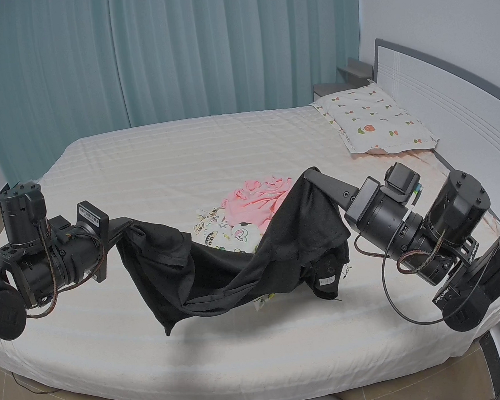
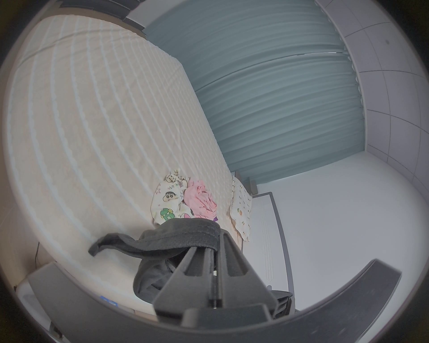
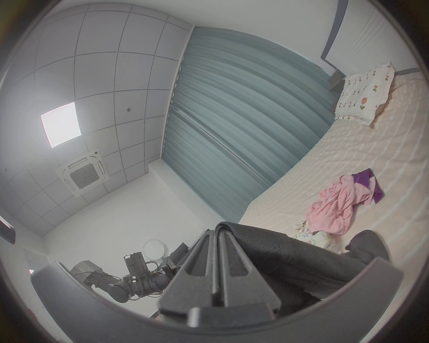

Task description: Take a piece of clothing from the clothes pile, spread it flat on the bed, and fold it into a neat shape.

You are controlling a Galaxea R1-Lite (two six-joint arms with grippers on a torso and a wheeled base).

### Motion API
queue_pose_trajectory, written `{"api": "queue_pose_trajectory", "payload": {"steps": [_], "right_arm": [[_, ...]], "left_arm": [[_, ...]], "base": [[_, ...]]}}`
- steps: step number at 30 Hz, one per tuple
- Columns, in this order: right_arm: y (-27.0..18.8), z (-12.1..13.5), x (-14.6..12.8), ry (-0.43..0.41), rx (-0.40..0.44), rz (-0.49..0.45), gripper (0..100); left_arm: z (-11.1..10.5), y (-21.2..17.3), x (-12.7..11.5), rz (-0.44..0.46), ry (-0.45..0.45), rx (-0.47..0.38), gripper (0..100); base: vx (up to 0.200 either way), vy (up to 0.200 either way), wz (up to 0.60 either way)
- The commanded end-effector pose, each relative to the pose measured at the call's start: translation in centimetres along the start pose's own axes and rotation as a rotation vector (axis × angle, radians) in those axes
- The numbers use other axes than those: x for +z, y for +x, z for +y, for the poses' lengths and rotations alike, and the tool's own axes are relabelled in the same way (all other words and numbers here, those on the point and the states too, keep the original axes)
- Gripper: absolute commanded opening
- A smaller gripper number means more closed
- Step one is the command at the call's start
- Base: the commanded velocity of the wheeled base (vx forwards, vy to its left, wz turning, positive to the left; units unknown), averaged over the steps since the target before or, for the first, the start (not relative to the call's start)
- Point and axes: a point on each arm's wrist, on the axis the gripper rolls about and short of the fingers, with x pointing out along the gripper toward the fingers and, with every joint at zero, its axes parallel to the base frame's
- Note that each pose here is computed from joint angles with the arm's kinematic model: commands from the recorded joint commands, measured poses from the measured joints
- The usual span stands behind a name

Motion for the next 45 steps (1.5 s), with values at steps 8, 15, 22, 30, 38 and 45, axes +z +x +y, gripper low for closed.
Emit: {"api": "queue_pose_trajectory", "payload": {"steps": [8,15,22,30,38,45], "right_arm": [[0.8,1.0,0.0,-0.003,0.041,-0.005,0],[1.0,1.3,-0.1,-0.023,0.055,-0.007,0],[1.1,1.2,-0.2,-0.023,0.055,-0.005,0],[1.1,1.3,-0.2,-0.023,0.056,-0.008,0],[1.2,1.1,-0.2,-0.024,0.051,-0.007,0],[1.3,0.3,-0.4,-0.024,0.031,-0.004,0]], "left_arm": [[-0.1,-0.2,0.7,-0.029,-0.004,-0.006,0],[-0.2,-0.2,1.0,-0.043,-0.005,-0.007,0],[-0.2,-0.3,1.1,-0.042,-0.004,-0.009,0],[-0.2,-0.2,1.1,-0.041,-0.004,-0.006,0],[-0.1,-0.3,1.2,-0.044,-0.004,-0.003,0],[-0.1,-0.2,1.1,-0.043,-0.005,0.001,0]], "base": [[0.0,0.2,0.0],[0.0,0.2,0.0],[0.0,0.2,0.0],[0.0,0.2,0.0],[0.0,0.2,0.0],[0.0,0.2,0.0]]}}
